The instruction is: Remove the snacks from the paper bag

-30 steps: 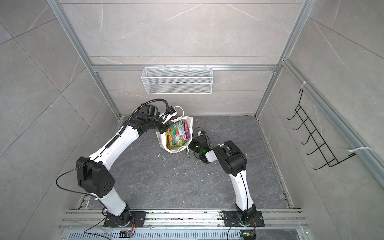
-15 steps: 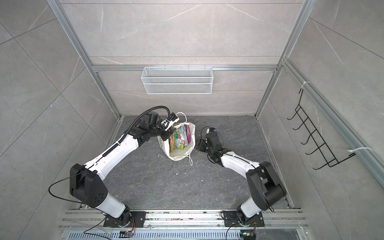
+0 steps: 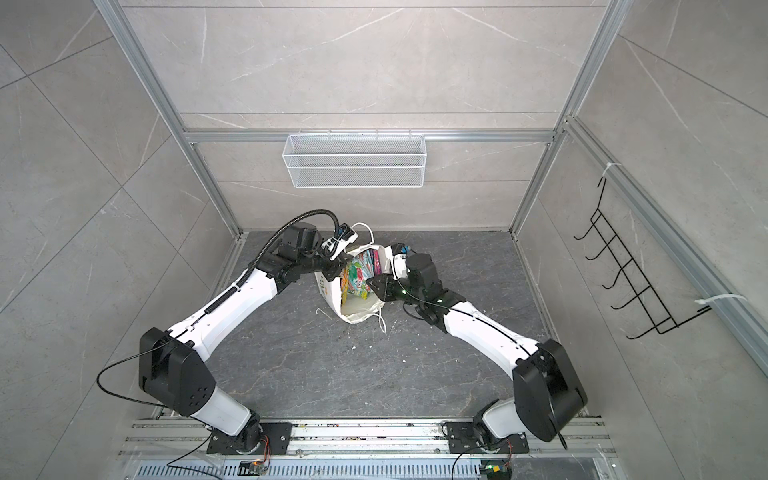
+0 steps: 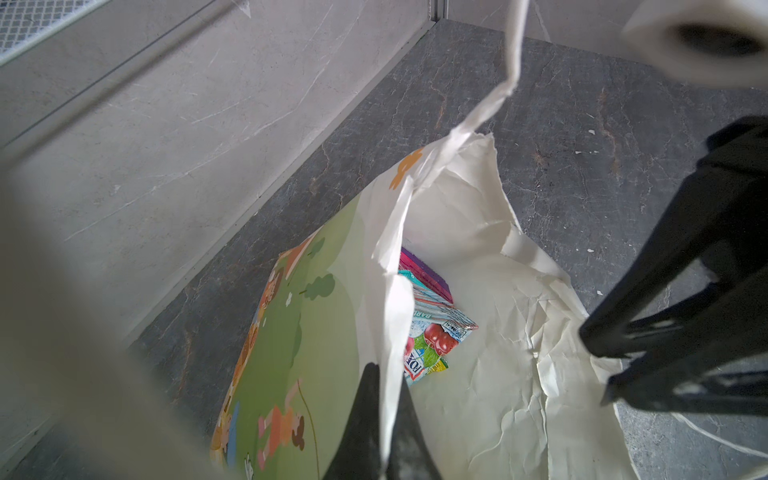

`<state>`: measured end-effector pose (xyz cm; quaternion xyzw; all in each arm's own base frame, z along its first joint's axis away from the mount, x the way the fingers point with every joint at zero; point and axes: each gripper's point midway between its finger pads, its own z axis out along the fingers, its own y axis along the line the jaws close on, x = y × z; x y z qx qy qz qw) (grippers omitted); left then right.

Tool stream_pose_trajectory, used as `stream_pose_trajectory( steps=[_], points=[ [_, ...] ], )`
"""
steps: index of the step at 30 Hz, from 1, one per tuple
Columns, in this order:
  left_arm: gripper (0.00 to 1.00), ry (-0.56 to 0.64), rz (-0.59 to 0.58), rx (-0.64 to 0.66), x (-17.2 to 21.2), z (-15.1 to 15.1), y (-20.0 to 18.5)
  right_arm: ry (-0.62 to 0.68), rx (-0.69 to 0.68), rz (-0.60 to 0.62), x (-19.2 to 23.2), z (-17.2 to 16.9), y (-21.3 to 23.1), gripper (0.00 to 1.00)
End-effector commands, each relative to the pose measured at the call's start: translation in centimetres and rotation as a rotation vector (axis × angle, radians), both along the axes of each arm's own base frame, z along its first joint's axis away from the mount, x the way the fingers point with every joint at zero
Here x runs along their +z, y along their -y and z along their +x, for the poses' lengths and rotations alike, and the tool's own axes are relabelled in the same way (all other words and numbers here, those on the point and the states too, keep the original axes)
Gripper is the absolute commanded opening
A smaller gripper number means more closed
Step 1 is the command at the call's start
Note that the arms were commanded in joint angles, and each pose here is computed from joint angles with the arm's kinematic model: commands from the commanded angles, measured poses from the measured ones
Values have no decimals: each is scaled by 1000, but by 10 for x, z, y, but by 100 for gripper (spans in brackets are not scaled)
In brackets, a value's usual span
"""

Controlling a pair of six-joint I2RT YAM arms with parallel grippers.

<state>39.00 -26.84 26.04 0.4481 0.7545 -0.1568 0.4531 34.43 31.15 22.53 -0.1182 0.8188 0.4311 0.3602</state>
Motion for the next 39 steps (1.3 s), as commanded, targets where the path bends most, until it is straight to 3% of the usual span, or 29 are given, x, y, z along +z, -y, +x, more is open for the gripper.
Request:
stream_pose_trajectory(
  steps=[1, 9, 23, 26, 33, 39],
  points=[
    [0, 89, -57, -20, 45, -6, 3, -1, 24, 58, 12, 5, -31, 29],
    [0, 87, -54, -25, 50, -6, 4, -36, 56, 89, -8, 15, -67, 43],
    [0, 79, -56, -27, 48, -2, 7, -80, 82, -7, -46, 29, -96, 51],
    [0, 78, -58, -25, 48, -2, 7, -89, 75, -12, -51, 33, -100, 48],
    [0, 72, -59, -27, 46, -2, 7, -100, 57, -45, -60, 37, -102, 19],
    [0, 77, -63, -21, 47, -1, 7, -75, 45, -52, -48, 35, -96, 2]
  ],
)
